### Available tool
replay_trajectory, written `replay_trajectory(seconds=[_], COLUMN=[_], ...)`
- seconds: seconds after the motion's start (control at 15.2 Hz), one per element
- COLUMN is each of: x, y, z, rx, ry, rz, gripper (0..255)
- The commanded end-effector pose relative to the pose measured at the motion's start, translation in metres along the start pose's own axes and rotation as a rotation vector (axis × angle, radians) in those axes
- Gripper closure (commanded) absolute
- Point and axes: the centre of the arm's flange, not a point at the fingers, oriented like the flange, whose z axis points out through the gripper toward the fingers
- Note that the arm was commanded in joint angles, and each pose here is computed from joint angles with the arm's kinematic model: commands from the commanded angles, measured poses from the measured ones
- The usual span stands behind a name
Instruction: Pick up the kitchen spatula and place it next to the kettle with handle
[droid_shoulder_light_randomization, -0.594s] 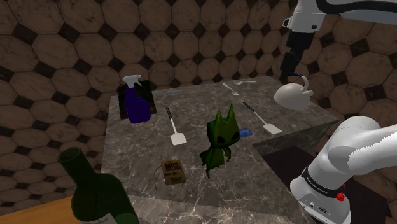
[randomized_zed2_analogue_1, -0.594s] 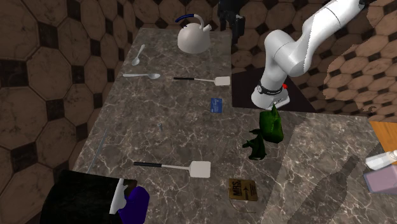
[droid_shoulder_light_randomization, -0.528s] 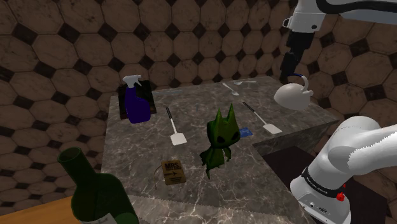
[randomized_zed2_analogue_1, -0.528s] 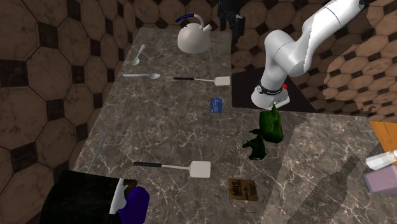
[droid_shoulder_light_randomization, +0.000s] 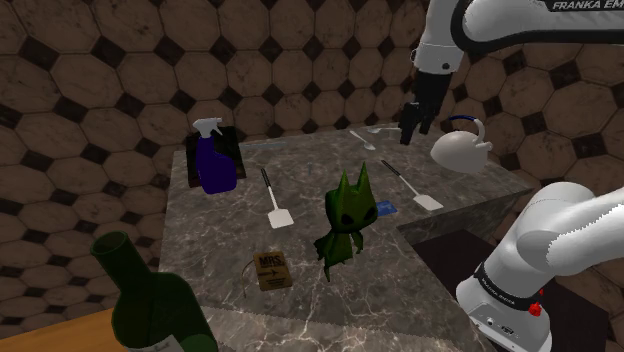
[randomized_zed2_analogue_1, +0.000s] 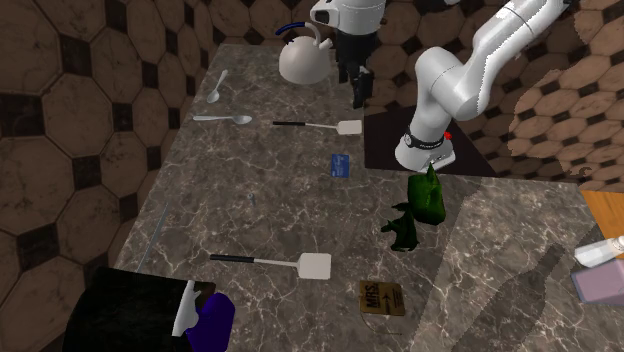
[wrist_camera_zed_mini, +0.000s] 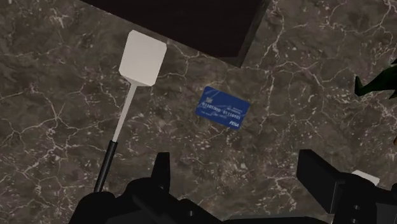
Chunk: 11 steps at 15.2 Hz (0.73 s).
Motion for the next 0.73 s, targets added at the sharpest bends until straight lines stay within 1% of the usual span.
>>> replay_trajectory(seconds=[0.0,0.66], x=[0.012,0.086], y=[-0.018,-0.109], z=[0.011,0.068], rx=[0.000,-0.004], ry=[0.008,0.036], rz=[0.027,0.150], gripper=[0,0])
